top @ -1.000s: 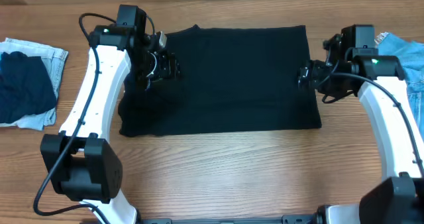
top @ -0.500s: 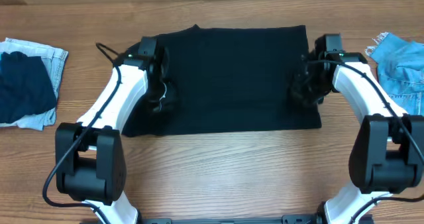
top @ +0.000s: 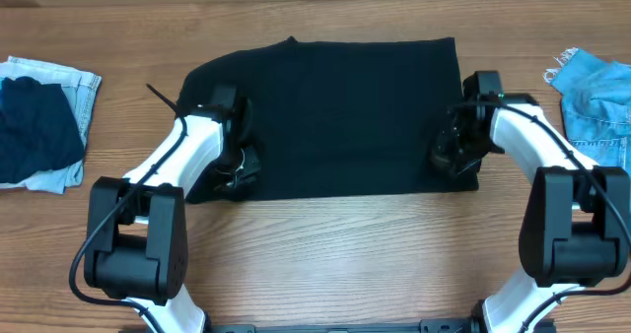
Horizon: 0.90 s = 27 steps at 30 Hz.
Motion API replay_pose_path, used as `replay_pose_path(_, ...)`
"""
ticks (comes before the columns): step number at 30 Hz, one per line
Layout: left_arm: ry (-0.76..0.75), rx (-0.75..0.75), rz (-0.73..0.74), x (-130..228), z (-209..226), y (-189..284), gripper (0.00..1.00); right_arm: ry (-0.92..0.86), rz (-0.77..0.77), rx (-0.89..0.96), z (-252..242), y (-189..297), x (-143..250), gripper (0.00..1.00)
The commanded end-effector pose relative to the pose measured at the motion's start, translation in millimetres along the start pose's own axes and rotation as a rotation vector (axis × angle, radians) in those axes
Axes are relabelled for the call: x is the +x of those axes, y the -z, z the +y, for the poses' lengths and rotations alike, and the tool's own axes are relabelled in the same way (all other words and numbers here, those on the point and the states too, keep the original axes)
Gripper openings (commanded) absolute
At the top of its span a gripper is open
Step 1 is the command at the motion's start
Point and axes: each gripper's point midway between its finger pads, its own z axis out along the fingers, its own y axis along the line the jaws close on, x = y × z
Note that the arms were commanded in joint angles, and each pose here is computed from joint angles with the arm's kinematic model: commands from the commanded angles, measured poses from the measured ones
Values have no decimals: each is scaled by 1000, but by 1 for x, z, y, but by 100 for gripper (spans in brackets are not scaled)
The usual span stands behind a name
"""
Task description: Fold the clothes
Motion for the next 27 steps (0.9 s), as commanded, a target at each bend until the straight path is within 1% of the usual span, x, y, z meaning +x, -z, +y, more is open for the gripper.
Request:
replay_pose_path(1, 4, -15, -33, -1, 6, -4, 24, -34, -13, 19, -10, -19, 5, 4)
replay_pose_path(5, 6, -19, 5, 12, 12, -14, 24, -42, 10, 36, -18, -28, 16, 4)
replay_pose_path(9, 12, 1, 85, 35, 15, -27, 20, -122, 92, 75, -33, -39, 46, 4)
replay_pose_path(11, 18, -1, 111, 43, 19, -32, 18, -157, 146, 100, -42, -45, 66, 4)
replay_pose_path(13, 20, -10, 124, 48, 23, -35, 16, -170, 178, 114, -47, -47, 78, 4)
replay_pose_path(19, 28, -35, 165, 59, 29, -34, 11, -179, 212, 132, -51, -45, 88, 4)
replay_pose_path(20, 30, -38, 168, 59, 30, -34, 11, -177, 209, 132, -51, -45, 88, 4)
replay_pose_path(24, -20, 17, 95, 44, 18, -25, 13, -101, 75, 86, -39, -30, 60, 4)
replay_pose_path(27, -71, 92, 7, 30, 3, 7, 18, -19, -40, -13, -13, 6, 41, 4)
